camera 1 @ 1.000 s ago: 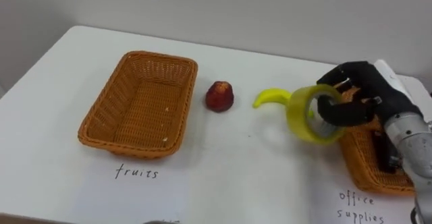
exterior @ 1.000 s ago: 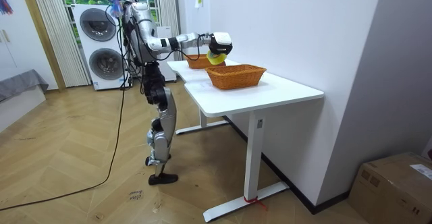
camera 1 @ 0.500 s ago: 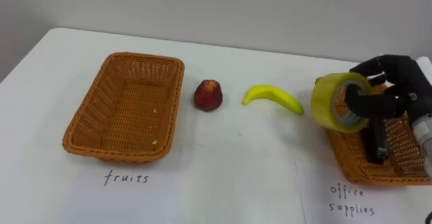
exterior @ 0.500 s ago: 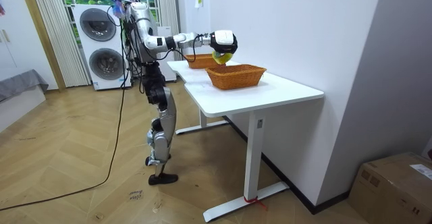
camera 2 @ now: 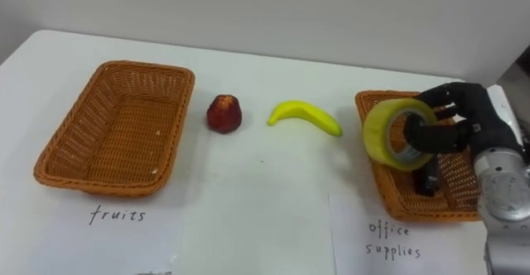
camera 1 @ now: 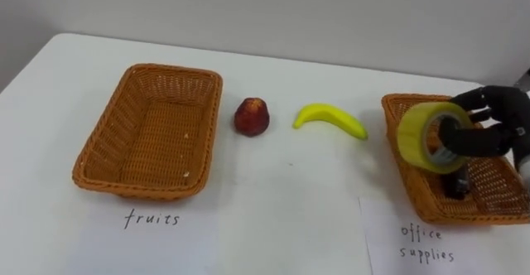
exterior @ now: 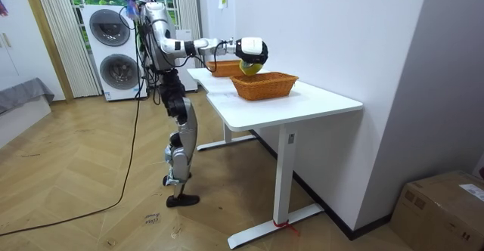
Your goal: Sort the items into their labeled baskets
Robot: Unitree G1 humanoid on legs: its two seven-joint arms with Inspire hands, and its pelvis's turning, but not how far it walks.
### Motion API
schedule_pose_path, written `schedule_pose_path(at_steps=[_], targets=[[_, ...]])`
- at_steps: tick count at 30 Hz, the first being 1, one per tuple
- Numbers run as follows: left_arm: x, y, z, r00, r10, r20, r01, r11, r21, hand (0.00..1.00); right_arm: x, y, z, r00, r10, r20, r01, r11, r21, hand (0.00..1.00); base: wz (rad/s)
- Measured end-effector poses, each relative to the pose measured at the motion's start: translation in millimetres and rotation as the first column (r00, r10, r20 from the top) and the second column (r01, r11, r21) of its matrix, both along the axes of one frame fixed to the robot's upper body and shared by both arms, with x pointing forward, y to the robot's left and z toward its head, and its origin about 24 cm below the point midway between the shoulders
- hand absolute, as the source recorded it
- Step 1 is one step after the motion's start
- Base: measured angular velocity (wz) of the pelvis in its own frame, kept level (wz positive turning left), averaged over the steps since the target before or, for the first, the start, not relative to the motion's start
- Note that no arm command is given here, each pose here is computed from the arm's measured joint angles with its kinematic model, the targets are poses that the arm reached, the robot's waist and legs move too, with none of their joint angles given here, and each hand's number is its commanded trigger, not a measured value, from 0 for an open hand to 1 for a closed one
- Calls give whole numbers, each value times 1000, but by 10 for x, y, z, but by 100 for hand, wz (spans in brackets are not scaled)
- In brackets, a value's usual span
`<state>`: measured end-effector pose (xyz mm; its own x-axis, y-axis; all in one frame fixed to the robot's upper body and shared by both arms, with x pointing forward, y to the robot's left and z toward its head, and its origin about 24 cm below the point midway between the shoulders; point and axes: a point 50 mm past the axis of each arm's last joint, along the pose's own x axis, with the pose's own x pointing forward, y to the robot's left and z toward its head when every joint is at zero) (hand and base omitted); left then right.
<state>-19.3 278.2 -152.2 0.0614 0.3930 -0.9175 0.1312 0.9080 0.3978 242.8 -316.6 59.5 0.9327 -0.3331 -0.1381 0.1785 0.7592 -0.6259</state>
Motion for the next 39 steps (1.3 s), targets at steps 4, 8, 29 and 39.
schedule_pose_path(at_steps=[4,8,29,39], targets=[[19,9,11,1000,-2,8,2,1000,6,0,-17,-39,-19,1000,-26,-3,26,1000,-1,100,0],[60,21,27,999,-9,30,9,1000,13,0,-22,-52,-31,999,-37,-3,37,999,-2,100,0],[150,50,35,998,5,65,-7,999,37,0,-82,-124,-227,991,-50,-123,52,999,14,100,-2],[139,48,37,997,14,81,-16,999,31,0,-84,-114,-234,987,-32,-155,26,999,-38,0,-4]])
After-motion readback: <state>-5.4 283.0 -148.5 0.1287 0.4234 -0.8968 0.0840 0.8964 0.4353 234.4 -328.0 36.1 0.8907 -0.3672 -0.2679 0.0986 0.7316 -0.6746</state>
